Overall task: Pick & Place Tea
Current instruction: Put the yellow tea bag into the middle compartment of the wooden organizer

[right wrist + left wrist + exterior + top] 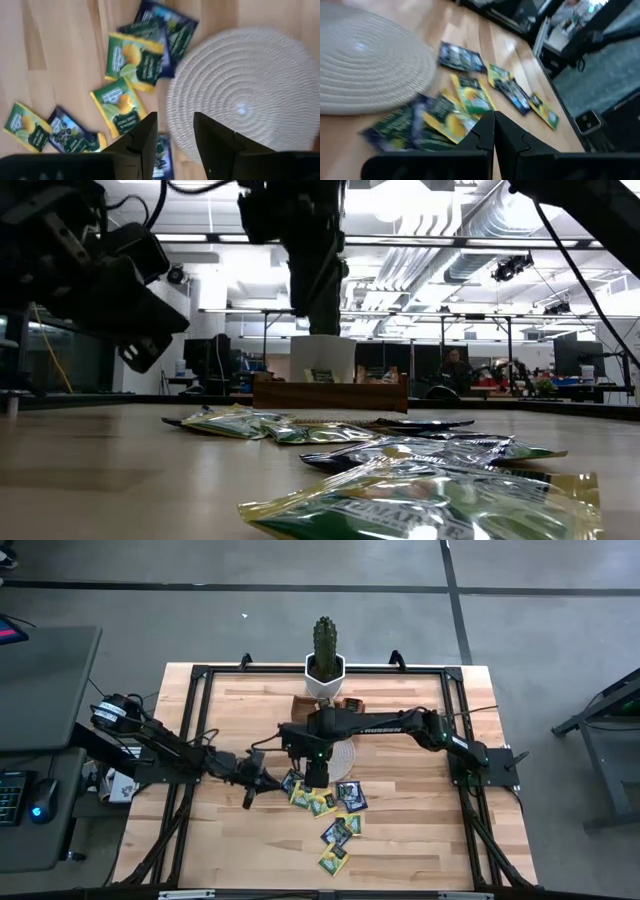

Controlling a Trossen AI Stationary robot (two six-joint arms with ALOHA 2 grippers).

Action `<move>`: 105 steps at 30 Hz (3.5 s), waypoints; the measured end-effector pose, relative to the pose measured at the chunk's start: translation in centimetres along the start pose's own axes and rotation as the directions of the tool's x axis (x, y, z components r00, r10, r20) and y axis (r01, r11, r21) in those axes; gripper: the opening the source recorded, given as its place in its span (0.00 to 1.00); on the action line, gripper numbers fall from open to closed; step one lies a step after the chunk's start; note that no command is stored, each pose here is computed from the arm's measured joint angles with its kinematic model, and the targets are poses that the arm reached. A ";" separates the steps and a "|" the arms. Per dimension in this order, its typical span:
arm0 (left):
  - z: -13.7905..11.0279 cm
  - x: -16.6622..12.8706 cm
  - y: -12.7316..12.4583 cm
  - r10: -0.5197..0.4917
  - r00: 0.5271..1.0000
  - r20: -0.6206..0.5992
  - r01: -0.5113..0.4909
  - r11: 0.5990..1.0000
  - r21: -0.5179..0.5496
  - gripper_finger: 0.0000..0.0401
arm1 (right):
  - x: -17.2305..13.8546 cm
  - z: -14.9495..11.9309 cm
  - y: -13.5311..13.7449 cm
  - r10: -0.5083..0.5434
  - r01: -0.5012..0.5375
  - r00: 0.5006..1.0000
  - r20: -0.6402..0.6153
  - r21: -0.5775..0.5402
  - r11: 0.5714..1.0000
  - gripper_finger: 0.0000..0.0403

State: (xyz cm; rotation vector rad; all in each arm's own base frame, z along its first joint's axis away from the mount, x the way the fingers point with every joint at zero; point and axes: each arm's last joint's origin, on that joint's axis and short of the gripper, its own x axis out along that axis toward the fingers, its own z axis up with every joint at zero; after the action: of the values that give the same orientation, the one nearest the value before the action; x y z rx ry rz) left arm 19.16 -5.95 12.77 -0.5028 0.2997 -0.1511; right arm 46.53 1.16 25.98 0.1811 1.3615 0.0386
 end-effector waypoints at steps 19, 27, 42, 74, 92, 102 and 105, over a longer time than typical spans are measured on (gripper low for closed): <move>-0.2 4.5 -4.7 0.205 0.950 -0.233 -0.194 0.979 0.069 0.00 | 4.4 -6.8 -0.4 0.239 -0.280 0.938 0.251 0.142 0.949 0.31; -1.0 6.7 -4.7 0.245 0.932 -0.267 -0.235 0.969 0.069 0.00 | 7.0 -9.5 -1.1 0.281 -0.378 0.889 0.362 0.234 0.896 0.31; -3.3 7.8 -3.4 0.365 0.864 -0.348 -0.368 0.928 0.059 0.00 | 7.4 -9.3 -0.7 0.280 -0.428 0.847 0.451 0.267 0.863 0.31; -3.8 7.7 -3.0 0.403 0.842 -0.359 -0.399 0.913 0.087 0.00 | 10.7 -8.7 -0.7 0.266 -0.495 0.846 0.463 0.493 0.715 0.52; -3.8 7.7 -2.9 0.405 0.842 -0.356 -0.399 0.912 0.095 0.00 | 11.7 -8.5 0.7 0.257 -0.510 0.828 0.498 0.479 0.715 0.29; -3.8 7.7 -3.0 0.402 0.845 -0.353 -0.396 0.914 0.092 0.00 | 11.7 -8.5 0.7 0.248 -0.503 0.829 0.501 0.475 0.722 0.01; -3.7 7.8 -3.1 0.386 0.856 -0.344 -0.378 0.921 0.095 0.01 | 11.7 -8.5 0.7 0.248 -0.502 0.829 0.501 0.475 0.723 0.02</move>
State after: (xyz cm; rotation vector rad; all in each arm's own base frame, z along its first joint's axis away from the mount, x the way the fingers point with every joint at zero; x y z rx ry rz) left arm 25.15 -11.96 9.26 -0.3802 0.7486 0.1468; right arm 40.76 4.29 13.04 0.9629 0.8537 -0.0756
